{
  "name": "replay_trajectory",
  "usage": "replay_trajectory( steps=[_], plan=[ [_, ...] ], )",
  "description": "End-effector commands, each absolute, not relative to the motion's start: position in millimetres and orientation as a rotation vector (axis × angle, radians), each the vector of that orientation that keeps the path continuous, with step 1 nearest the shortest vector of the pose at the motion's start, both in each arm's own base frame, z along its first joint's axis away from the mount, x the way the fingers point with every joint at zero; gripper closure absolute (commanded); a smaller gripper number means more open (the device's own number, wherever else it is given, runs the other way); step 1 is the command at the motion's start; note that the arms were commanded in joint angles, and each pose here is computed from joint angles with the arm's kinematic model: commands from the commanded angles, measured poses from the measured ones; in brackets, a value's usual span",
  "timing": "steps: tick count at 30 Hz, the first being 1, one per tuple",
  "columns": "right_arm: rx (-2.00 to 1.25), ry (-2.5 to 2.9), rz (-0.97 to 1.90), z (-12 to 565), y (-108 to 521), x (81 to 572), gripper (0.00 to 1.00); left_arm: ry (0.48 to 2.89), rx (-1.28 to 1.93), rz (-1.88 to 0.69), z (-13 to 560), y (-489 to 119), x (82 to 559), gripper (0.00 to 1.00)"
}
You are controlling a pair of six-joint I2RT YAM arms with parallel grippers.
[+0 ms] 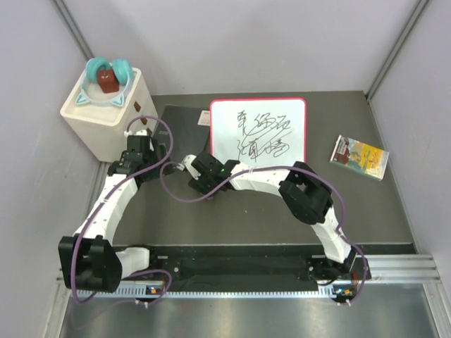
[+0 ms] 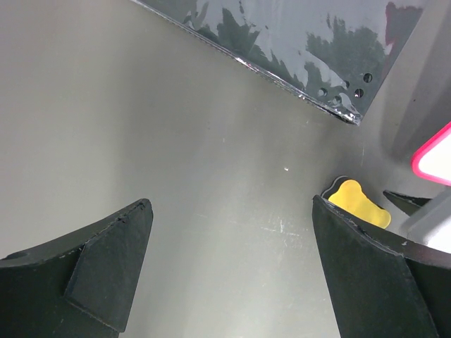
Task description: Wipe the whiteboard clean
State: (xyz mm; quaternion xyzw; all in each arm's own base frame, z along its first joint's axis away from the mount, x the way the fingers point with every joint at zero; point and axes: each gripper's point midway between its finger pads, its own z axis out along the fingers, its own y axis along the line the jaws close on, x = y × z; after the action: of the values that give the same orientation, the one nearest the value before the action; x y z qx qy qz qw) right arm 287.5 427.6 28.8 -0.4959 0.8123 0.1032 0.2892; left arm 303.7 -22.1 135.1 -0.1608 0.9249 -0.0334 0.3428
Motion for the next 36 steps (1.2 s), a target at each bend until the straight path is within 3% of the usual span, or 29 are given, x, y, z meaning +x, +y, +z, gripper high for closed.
replay_trajectory(
  steps=[1,3,7,10,13,14,20,28,36],
  plan=[
    [-1.262,2.153,0.262,33.4,438.6,303.4,0.49,2.398,-0.403,-0.060,138.2,-19.3,306.3,0.01],
    [-1.259,2.158,0.265,33.6,440.7,304.2,0.57,2.399,-0.405,-0.056,138.1,-18.7,306.4,0.01],
    [-1.253,2.163,0.261,31.2,442.1,304.8,0.58,2.404,-0.406,-0.059,137.1,-19.3,306.1,0.01],
    [-1.244,2.160,0.267,31.5,442.8,305.0,0.65,2.402,-0.406,-0.057,137.3,-19.1,306.5,0.01],
    [-1.241,2.163,0.273,30.7,443.0,304.3,0.77,2.404,-0.404,-0.056,136.9,-18.9,305.8,0.01],
    [-1.240,2.168,0.274,30.1,442.3,303.4,0.86,2.402,-0.404,-0.057,137.1,-19.0,306.1,0.01],
    [-1.190,2.162,0.285,46.5,428.9,296.5,1.00,2.394,-0.392,-0.094,139.6,-23.9,306.5,0.01],
    [-1.041,2.130,0.386,120.8,391.8,268.6,1.00,2.449,-0.381,-0.106,122.9,-27.3,304.3,0.01],
    [-0.839,2.096,0.262,177.3,328.6,261.7,1.00,2.276,-0.260,-0.555,127.1,-86.6,319.4,0.09]
  ],
)
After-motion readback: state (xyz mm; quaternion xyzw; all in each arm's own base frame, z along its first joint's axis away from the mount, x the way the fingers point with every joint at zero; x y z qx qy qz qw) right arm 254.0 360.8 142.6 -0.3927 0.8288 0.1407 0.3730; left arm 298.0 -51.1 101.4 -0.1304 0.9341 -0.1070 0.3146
